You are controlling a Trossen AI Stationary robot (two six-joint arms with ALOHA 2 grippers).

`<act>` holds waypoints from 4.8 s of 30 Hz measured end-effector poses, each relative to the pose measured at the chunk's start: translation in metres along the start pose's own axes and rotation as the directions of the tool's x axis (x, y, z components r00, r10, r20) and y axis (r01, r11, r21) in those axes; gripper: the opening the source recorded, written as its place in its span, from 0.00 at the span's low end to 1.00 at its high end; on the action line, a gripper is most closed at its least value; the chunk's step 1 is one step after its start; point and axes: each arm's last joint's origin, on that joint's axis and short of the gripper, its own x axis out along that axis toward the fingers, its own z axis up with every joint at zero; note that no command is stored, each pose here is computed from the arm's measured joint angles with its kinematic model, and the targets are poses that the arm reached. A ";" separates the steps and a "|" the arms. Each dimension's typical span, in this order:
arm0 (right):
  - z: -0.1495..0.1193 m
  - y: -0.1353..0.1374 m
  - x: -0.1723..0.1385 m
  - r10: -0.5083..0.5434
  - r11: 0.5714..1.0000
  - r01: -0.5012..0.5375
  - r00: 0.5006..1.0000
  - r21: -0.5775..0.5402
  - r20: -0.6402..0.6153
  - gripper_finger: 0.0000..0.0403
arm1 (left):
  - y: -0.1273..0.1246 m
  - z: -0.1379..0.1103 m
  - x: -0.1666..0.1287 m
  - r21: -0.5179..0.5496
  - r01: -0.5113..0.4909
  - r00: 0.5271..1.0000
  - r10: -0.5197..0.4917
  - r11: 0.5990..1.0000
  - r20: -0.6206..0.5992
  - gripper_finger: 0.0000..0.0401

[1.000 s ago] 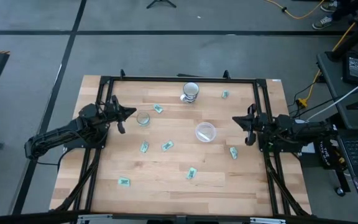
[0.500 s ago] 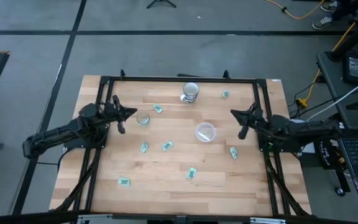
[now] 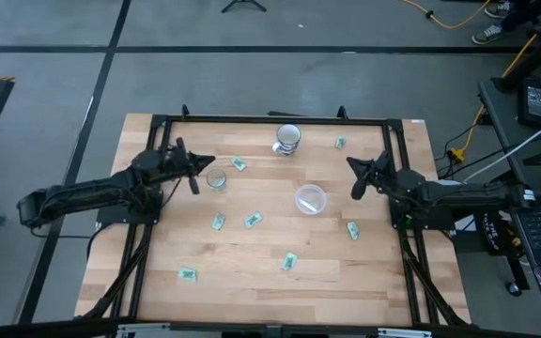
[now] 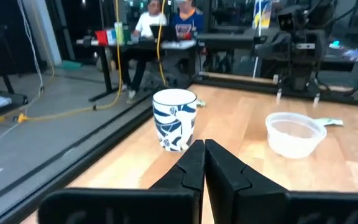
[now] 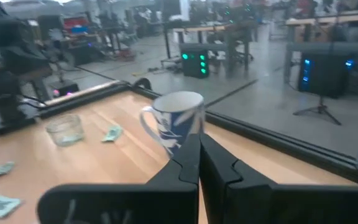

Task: Pick and place Stevia / Truvia into bins
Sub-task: Put the stevia packet into the transparent container

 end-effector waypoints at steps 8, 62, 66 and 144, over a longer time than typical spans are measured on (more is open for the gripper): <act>-0.001 -0.005 0.004 -0.052 0.999 0.052 0.999 -0.005 -0.003 0.01 | 0.004 0.013 0.024 0.120 -0.080 0.987 0.095 0.990 -0.128 0.02; 0.061 -0.008 0.125 -0.485 0.836 0.537 0.631 -0.110 -0.606 0.01 | 0.033 0.032 0.043 0.165 -0.098 0.989 0.115 0.981 -0.096 0.02; 0.060 -0.012 0.132 -0.492 0.828 0.554 0.645 -0.085 -0.585 0.02 | 0.033 0.032 0.043 0.166 -0.099 0.989 0.116 0.981 -0.096 0.02; -0.032 -0.061 0.181 -0.597 0.588 0.808 0.406 -0.034 -0.692 0.42 | 0.033 0.037 0.043 0.171 -0.108 0.992 0.116 0.979 -0.042 0.02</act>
